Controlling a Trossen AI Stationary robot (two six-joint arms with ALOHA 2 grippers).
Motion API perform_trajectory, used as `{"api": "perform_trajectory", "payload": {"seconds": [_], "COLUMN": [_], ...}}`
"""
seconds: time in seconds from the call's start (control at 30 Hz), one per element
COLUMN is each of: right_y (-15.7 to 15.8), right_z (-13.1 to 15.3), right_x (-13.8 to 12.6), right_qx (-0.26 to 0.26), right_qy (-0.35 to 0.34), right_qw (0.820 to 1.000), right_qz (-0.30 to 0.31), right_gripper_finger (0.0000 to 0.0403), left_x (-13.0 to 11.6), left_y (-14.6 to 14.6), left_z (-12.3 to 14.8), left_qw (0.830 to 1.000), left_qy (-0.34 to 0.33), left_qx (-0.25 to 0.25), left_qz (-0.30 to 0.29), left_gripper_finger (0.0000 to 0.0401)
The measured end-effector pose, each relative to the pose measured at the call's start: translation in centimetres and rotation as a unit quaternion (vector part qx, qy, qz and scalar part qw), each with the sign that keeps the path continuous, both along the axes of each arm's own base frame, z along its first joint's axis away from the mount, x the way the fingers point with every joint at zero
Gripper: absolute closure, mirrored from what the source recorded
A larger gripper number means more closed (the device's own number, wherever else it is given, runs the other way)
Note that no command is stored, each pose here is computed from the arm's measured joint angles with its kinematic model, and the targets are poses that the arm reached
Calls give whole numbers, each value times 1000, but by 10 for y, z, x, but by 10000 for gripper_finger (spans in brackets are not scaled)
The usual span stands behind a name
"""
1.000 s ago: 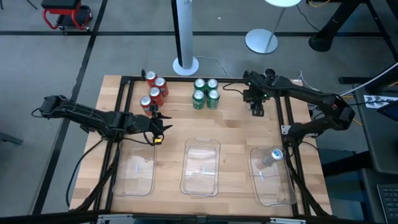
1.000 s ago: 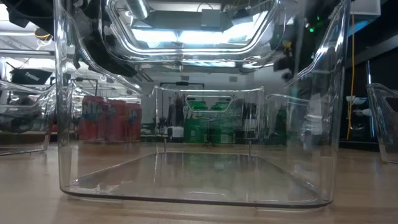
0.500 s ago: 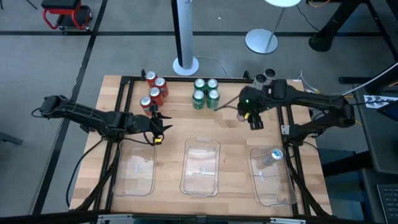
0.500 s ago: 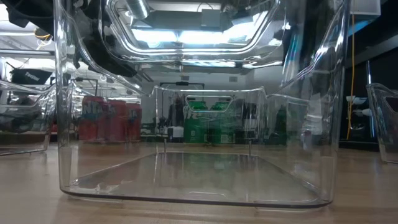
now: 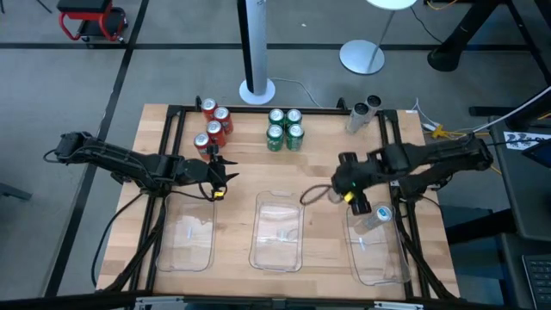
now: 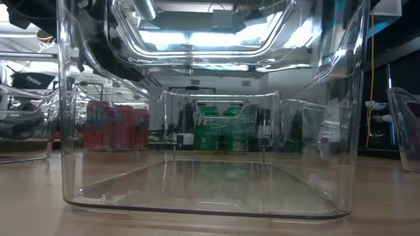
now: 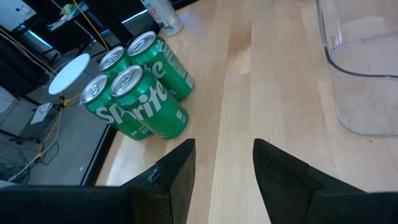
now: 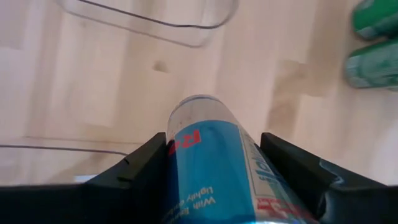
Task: Sort soda cans
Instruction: Put the blue soda can into the right transparent bin
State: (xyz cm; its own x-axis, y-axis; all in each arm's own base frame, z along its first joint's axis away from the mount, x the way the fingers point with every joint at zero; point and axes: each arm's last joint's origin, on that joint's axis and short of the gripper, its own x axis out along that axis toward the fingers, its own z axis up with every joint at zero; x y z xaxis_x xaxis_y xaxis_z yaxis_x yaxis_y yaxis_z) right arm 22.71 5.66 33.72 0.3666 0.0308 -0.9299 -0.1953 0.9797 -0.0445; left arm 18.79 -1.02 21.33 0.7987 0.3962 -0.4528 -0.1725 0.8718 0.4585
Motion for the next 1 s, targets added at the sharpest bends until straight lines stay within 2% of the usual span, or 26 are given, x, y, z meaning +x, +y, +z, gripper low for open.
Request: {"api": "perform_trajectory", "payload": {"seconds": [0.2,0.6,0.8,1.0], "right_y": [29,57,63,68], "right_z": [0,-11,-21,-31], "right_x": [-10,-26,-24,-16], "right_qx": [23,12,14,2], "right_qy": [5,68,119,137], "right_qw": [1000,995,988,987], "right_qz": [-20,-77,-94,-84], "right_gripper_finger": [167,167,167,167], "left_x": [0,0,0,0], "left_y": [0,0,0,0], "left_z": [0,-1,-1,-1], "left_qw": [1000,1000,1000,1000], "left_qy": [1,5,8,8], "left_qx": [1,3,8,7], "left_qz": [-1,-2,-4,-4], "left_gripper_finger": [248,248,248,248]}}
